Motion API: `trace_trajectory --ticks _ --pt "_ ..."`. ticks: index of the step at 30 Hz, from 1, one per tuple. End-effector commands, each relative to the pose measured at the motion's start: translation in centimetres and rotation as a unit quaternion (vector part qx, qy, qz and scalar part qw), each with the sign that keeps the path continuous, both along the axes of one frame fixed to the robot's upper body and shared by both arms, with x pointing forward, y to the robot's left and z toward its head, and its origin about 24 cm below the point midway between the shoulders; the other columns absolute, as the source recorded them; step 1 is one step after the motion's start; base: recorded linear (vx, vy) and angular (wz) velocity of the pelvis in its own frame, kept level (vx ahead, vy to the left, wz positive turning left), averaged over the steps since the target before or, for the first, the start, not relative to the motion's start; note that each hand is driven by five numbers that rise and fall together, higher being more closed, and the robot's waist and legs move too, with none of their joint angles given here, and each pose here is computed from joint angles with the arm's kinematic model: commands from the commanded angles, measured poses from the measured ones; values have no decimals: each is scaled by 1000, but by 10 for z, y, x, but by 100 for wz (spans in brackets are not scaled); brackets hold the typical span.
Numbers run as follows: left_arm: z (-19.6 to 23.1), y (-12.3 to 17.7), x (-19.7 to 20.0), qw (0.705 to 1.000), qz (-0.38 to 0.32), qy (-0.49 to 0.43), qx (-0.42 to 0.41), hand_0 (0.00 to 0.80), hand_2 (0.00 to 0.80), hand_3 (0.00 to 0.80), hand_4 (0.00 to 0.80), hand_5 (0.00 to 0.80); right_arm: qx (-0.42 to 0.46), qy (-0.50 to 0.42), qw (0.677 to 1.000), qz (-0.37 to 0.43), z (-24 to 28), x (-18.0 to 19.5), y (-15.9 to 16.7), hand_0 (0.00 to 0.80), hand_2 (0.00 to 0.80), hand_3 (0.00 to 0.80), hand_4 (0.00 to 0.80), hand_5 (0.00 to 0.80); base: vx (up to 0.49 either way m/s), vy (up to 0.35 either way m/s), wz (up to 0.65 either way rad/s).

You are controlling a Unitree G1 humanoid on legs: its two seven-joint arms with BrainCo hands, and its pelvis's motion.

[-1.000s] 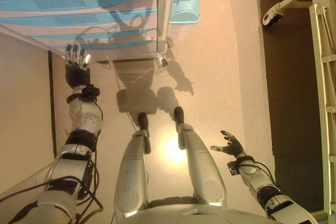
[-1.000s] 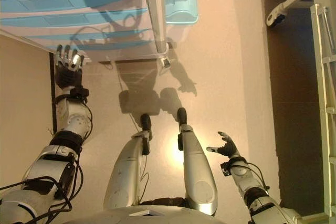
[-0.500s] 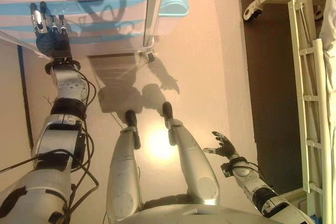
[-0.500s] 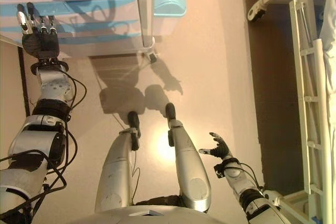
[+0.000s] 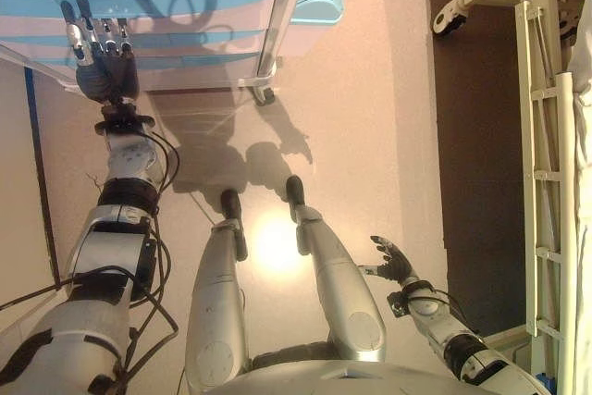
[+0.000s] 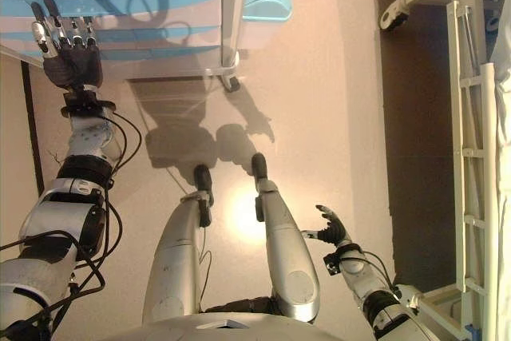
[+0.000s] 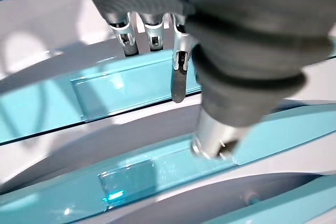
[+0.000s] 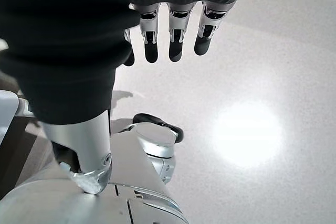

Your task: Open the drawer and pick up the medicine

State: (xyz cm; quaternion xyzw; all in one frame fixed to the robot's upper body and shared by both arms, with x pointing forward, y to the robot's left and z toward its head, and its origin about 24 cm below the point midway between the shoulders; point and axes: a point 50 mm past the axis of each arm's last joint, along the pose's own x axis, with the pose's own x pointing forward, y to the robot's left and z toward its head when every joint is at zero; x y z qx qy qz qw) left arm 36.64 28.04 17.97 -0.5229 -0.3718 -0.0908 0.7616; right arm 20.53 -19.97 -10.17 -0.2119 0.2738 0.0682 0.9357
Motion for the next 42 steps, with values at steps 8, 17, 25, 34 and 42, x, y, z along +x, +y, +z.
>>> trace_trajectory --ticks 8,17,25,34,42 --pt "86 -68 -43 876 -209 -421 113 800 800 800 800 800 -22 29 999 -1 -7 -21 -15 0 0 0 0 0 -2 -1 0" --pt "-106 -48 -90 961 -128 -234 -76 800 800 800 800 800 -32 49 998 -27 -18 -41 -16 0 0 0 0 0 17 -33 11" --pt "-235 -28 -188 980 -47 44 -187 800 800 800 800 800 -50 94 994 -22 -25 -63 -33 0 0 0 0 0 82 -59 29" --pt "-296 -22 -273 910 16 342 -234 800 800 800 800 800 -67 126 989 -48 -30 -72 -51 0 0 0 0 0 -5 -47 25" --pt "-306 -33 -286 885 -26 407 -223 800 800 800 800 800 -75 137 986 -57 -30 -74 -61 0 0 0 0 0 -5 17 19"
